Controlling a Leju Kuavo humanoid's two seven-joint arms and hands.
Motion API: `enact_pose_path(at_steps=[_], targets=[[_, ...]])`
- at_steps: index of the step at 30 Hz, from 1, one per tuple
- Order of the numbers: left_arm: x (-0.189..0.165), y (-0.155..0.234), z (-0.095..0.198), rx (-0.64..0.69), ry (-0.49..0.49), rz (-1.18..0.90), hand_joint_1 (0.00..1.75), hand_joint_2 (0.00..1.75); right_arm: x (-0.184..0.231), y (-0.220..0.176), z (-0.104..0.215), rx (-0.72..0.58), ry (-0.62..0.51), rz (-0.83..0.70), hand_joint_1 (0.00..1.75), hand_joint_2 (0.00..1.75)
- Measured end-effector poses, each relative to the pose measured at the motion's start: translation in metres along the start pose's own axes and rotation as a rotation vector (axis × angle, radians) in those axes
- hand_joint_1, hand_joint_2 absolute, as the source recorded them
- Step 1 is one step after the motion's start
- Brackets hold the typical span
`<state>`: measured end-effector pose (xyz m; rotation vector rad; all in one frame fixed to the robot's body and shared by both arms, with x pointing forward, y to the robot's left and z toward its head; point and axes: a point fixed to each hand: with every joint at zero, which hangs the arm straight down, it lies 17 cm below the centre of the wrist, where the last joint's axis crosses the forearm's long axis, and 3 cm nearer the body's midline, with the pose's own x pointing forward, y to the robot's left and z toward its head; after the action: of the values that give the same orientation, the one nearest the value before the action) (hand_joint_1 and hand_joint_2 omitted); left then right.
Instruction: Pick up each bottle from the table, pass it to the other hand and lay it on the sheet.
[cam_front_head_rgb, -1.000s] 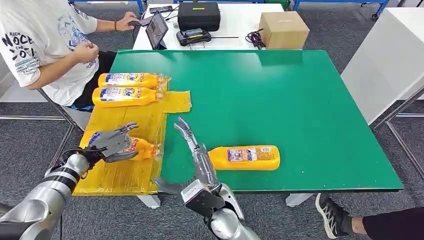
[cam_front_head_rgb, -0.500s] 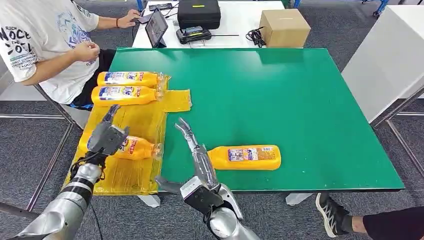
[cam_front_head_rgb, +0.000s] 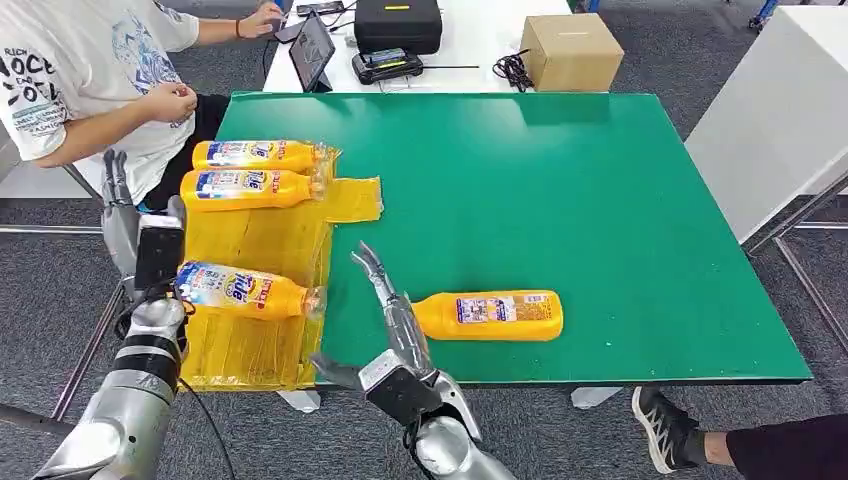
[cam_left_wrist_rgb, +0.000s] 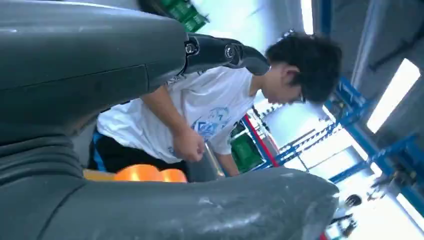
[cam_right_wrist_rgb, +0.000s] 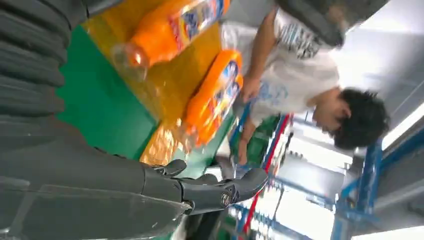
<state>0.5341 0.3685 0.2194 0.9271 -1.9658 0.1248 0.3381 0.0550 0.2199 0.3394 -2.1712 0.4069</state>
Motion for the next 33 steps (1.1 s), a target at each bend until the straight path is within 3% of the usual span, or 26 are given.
enact_pose_path(at_steps=[2, 3, 8, 15, 21, 33], targets=[[-0.006, 0.000, 0.003, 0.005, 0.046, 0.082, 0.00, 0.00, -0.005, -0.008, 0.002, -0.021, 0.017, 0.077, 0.00, 1.75], [-0.007, 0.000, 0.006, 0.001, 0.055, 0.099, 0.00, 1.75, -0.007, -0.012, 0.004, -0.026, 0.023, 0.102, 0.00, 1.75], [-0.011, -0.002, 0.016, -0.002, 0.087, 0.162, 0.00, 1.75, -0.017, -0.030, 0.006, -0.030, 0.048, 0.211, 0.00, 1.75], [-0.019, -0.008, 0.062, -0.055, 0.123, 0.202, 0.00, 1.75, -0.087, -0.097, 0.016, 0.104, 0.271, 0.510, 0.00, 1.75], [-0.022, 0.004, 0.109, -0.093, 0.115, 0.155, 0.00, 1.75, -0.135, -0.158, 0.045, 0.202, 0.455, 0.713, 0.00, 1.75], [-0.004, -0.016, 0.128, -0.190, 0.057, 0.118, 0.00, 1.75, -0.173, -0.184, 0.080, 0.279, 0.606, 0.684, 0.00, 1.75]])
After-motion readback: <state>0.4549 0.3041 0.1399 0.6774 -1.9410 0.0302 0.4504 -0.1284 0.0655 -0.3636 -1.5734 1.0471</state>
